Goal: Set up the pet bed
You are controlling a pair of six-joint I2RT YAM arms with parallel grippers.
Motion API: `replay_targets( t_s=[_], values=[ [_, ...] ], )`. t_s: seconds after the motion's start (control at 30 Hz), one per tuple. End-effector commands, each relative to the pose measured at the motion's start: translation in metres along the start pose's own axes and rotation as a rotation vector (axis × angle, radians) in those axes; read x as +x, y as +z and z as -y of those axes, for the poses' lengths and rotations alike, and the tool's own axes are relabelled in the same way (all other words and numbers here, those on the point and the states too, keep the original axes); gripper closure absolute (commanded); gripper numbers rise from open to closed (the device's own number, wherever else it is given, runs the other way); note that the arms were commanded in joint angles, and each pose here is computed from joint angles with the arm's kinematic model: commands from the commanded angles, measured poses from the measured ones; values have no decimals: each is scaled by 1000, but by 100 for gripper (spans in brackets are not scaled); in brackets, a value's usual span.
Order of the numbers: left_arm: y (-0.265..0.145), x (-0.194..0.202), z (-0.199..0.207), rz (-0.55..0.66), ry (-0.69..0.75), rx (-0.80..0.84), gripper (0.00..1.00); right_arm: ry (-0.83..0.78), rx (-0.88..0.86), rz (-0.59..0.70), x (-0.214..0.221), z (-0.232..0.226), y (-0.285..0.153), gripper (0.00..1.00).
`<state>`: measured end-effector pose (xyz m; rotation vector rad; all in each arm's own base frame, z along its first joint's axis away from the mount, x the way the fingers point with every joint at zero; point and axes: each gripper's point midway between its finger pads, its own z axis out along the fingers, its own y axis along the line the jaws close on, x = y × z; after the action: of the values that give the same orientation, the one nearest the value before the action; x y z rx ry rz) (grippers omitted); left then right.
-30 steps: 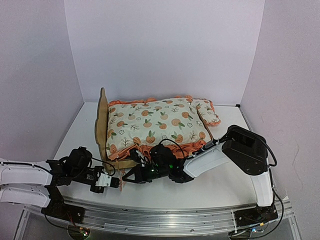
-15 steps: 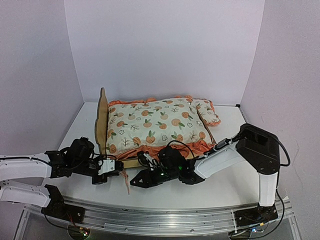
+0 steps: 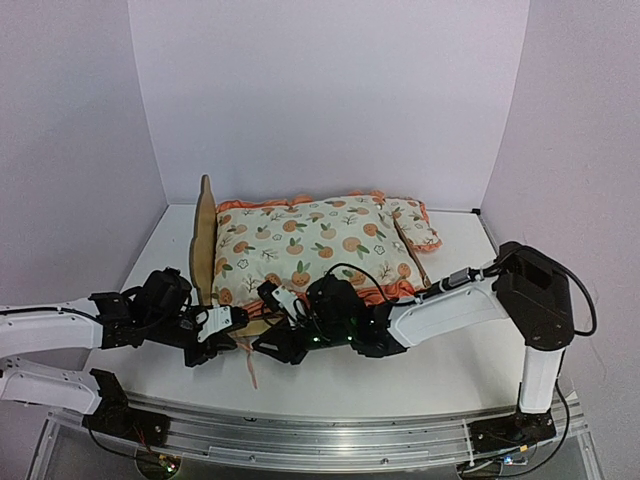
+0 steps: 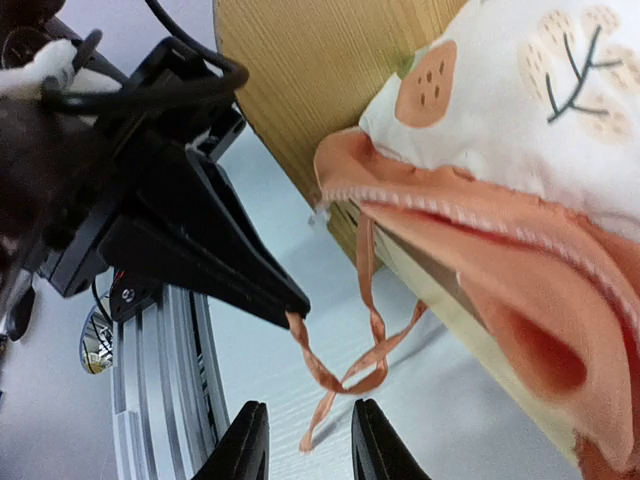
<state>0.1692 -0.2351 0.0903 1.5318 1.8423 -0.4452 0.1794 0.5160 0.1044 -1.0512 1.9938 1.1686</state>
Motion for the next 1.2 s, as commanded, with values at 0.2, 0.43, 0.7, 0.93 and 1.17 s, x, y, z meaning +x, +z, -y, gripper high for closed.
replay_targets(
  t_s=[0.2,0.43,0.7,0.93,1.17],
  values=[
    [-3,-13,-20,7,-56,-78,100,-122,-47,40,-8,-3,27,70],
    [-2,-15,-21,16,-54,-81,100,-133,-29,45,-9,2,38,76],
    [-5,-20,-21,32,-46,-81,100,-112,-18,51,-8,7,44,91],
    [-4,-21,-22,35,-56,-82,100,-128,-33,43,-5,4,42,81],
    [-3,-23,-26,45,-49,-98,100,-204,-36,70,-7,2,46,77]
  ],
)
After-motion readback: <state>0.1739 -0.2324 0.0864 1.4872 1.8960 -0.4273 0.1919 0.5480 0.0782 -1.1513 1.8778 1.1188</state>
